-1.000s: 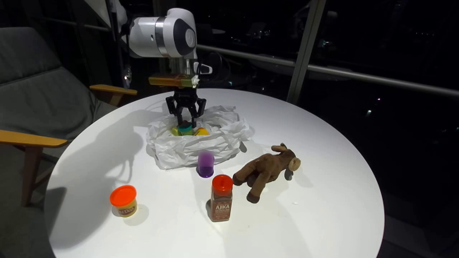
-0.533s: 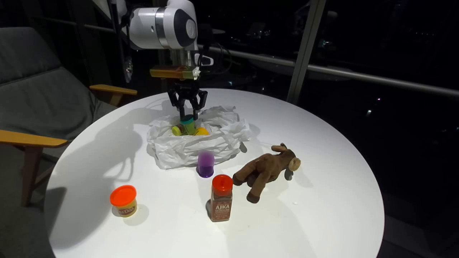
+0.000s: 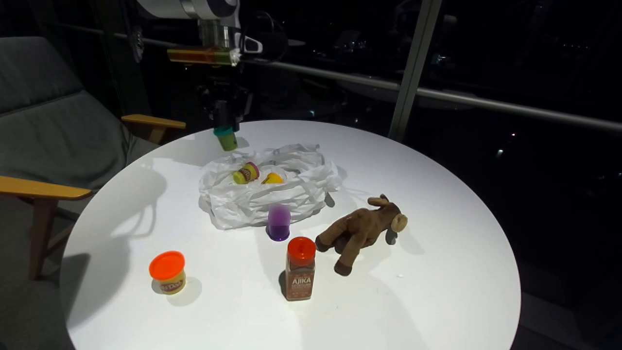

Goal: Remove the contents from the plastic.

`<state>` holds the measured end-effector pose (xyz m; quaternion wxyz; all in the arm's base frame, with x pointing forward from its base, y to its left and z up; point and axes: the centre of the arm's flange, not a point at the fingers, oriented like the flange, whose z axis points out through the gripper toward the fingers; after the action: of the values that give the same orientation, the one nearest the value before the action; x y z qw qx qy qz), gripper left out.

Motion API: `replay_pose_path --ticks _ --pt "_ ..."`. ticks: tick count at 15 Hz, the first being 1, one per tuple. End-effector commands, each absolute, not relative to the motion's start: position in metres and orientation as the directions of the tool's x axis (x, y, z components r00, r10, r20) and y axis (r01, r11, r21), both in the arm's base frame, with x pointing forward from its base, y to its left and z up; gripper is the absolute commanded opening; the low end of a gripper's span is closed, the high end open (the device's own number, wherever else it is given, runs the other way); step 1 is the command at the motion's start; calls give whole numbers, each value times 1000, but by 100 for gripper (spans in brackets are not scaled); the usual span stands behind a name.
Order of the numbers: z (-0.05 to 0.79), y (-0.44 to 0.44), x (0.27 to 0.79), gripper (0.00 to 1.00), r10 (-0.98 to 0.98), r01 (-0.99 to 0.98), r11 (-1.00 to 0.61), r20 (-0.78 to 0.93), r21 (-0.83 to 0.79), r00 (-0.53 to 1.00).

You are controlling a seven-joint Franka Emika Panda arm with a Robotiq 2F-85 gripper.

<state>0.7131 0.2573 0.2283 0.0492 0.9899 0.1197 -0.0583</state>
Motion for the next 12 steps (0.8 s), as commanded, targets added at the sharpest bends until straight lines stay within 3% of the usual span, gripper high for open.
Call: replay_pose_path --ticks 1,12 --pt "237 298 680 25 275 283 -959 -196 13 941" --pt "121 326 639 25 377 364 -926 -295 -100 878"
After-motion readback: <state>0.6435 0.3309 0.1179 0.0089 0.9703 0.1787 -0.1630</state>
